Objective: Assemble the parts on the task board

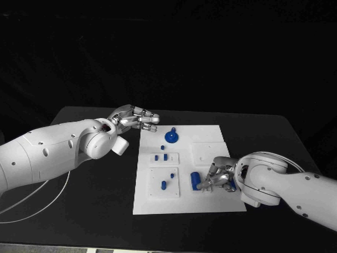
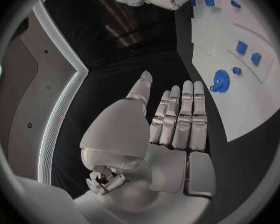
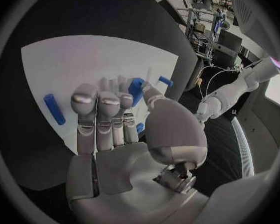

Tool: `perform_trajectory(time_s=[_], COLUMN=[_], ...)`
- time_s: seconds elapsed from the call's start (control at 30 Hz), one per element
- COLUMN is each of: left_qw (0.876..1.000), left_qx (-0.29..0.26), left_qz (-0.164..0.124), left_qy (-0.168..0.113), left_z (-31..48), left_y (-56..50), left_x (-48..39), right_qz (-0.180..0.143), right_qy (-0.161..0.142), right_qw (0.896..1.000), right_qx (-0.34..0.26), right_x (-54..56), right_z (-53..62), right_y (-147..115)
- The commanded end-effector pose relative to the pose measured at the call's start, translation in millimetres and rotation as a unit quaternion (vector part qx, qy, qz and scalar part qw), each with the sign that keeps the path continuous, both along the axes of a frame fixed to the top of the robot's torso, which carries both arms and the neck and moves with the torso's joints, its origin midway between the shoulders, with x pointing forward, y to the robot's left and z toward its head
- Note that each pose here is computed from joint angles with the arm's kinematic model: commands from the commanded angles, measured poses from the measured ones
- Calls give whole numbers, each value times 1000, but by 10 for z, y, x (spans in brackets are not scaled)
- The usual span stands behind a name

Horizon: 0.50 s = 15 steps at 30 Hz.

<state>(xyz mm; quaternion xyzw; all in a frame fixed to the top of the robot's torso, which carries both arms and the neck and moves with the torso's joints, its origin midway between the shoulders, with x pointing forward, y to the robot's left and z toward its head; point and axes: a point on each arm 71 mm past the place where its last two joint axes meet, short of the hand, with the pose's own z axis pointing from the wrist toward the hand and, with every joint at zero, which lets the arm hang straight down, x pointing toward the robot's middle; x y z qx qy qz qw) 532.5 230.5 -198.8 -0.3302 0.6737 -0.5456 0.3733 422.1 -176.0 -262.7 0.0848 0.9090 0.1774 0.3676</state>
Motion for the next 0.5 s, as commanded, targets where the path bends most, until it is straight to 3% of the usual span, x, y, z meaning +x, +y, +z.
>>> perform_trajectory(time_s=[0.03, 0.3, 0.5], left_qw=[1000, 1000, 1000], left_qx=[-4, -3, -3], left_qz=[-8, -7, -7], left_qy=[-1, -1, 0], left_z=[8, 7, 6], left_y=[-22, -16, -10], left_x=[-8, -8, -6], right_qz=[-13, -12, 6], right_qy=[-13, -5, 23], right_qw=[1000, 999, 999], right_qx=[-15, -29, -43], right_x=[28, 50, 30], right_z=[-6, -44, -98], right_y=[-13, -21, -22])
